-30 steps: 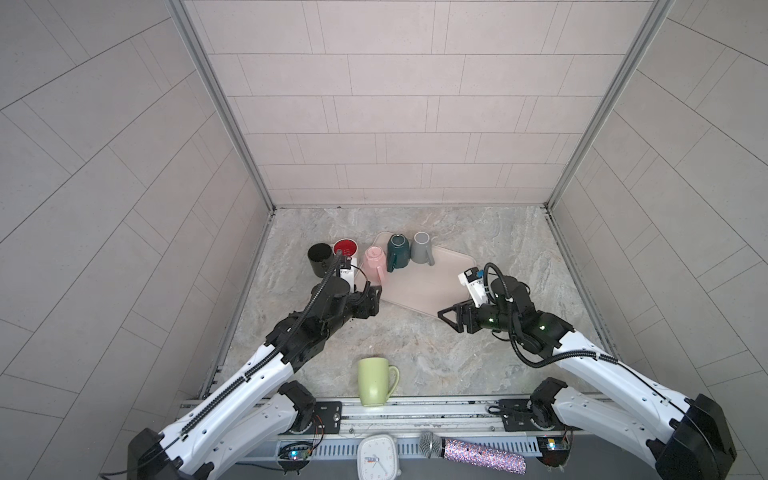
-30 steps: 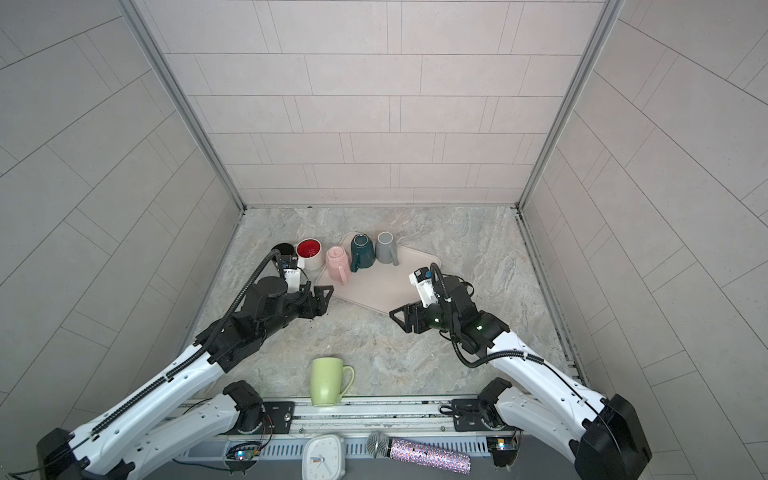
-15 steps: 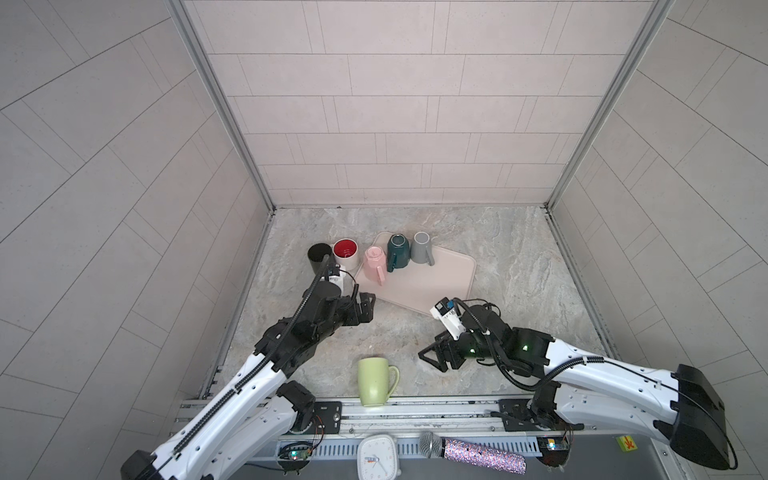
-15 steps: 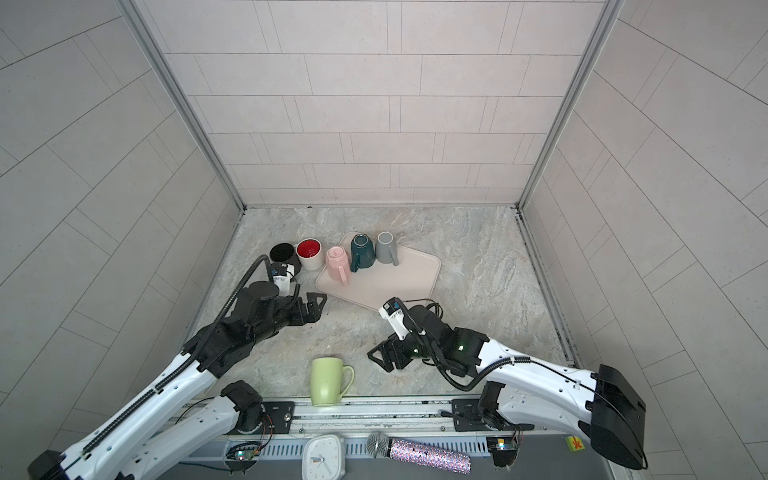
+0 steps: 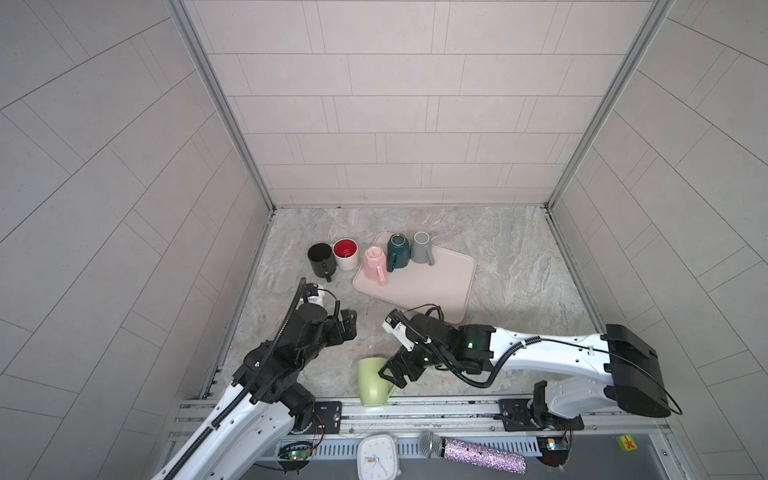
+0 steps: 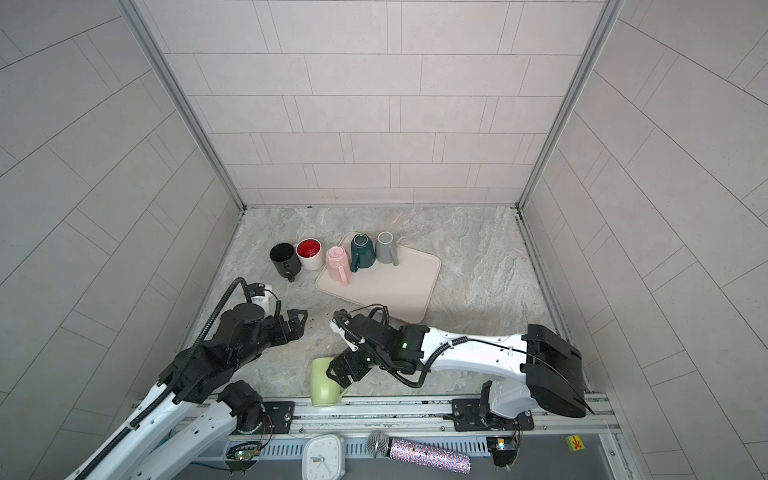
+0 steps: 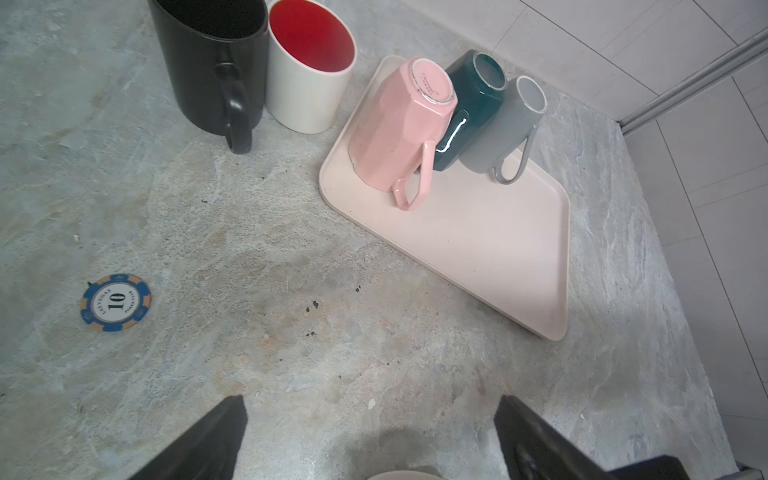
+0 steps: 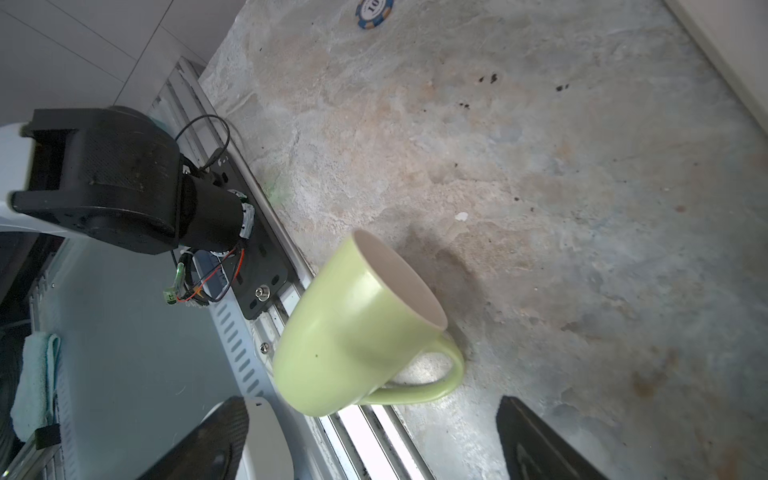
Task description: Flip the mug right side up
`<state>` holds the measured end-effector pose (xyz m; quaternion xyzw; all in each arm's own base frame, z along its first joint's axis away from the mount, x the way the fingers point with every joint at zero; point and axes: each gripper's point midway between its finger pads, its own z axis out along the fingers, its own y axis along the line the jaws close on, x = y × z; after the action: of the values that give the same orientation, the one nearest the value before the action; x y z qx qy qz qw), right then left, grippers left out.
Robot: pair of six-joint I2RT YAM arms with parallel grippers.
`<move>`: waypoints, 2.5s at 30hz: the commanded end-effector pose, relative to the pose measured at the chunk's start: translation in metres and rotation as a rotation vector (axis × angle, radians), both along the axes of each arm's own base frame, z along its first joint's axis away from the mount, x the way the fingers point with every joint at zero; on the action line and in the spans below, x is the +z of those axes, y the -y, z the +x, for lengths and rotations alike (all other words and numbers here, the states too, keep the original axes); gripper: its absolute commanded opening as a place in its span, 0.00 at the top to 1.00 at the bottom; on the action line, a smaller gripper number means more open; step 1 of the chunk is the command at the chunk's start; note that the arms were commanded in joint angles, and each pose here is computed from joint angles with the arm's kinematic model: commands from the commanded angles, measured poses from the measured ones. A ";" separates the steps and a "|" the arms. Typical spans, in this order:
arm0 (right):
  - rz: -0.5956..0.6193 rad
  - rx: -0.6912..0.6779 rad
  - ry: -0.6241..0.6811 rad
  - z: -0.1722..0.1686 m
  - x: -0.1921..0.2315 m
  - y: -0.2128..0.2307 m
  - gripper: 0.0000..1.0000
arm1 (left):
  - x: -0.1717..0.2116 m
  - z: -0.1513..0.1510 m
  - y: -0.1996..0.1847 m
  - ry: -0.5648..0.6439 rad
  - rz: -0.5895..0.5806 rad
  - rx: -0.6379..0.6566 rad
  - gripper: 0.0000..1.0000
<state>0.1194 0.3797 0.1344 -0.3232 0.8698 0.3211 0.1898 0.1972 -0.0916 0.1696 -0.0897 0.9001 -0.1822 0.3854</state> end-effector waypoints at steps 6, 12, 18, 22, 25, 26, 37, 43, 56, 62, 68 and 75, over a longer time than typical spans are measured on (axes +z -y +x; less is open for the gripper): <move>-0.212 0.026 -0.077 -0.010 -0.037 -0.013 0.11 | 0.029 0.013 -0.023 0.101 0.024 0.134 0.00; -0.284 0.010 -0.124 -0.012 -0.058 -0.024 0.11 | 0.058 0.021 -0.037 0.203 0.044 0.207 0.00; -0.318 -0.032 -0.159 -0.010 -0.074 -0.027 0.13 | 0.073 0.021 -0.041 0.242 0.070 0.200 0.00; -0.365 -0.058 -0.123 -0.002 -0.077 -0.028 0.13 | 0.069 0.016 -0.044 0.254 0.048 0.209 0.00; -0.406 -0.065 -0.083 0.009 -0.080 -0.032 0.11 | 0.075 0.017 -0.043 0.274 0.058 0.193 0.00; -0.422 -0.074 -0.076 0.013 -0.082 -0.032 0.11 | 0.075 0.017 -0.044 0.265 0.075 0.191 0.00; -0.407 -0.173 -0.063 0.053 -0.089 -0.024 0.12 | 0.069 0.011 -0.047 0.265 0.096 0.177 0.00; -0.361 -0.196 -0.038 0.071 -0.079 -0.014 0.19 | 0.060 0.016 -0.038 0.230 0.094 0.152 0.00; -0.154 -0.120 0.113 0.096 -0.048 -0.014 0.32 | 0.022 0.021 -0.022 0.110 0.089 0.109 0.00; 0.006 -0.068 0.247 0.101 -0.014 -0.015 0.32 | 0.010 0.025 -0.009 0.052 0.044 0.078 0.00; 0.194 -0.011 0.440 0.100 0.019 -0.016 0.30 | 0.004 0.025 0.019 0.004 0.006 -0.063 0.00; 0.277 -0.009 0.560 0.104 0.045 -0.002 0.26 | 0.006 0.017 0.060 -0.080 -0.075 -0.278 0.01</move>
<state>0.2119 0.3685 0.1174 -0.3625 0.8008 0.2975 0.3726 0.2180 -0.1279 0.1565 -0.0320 0.9217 -0.2060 0.3271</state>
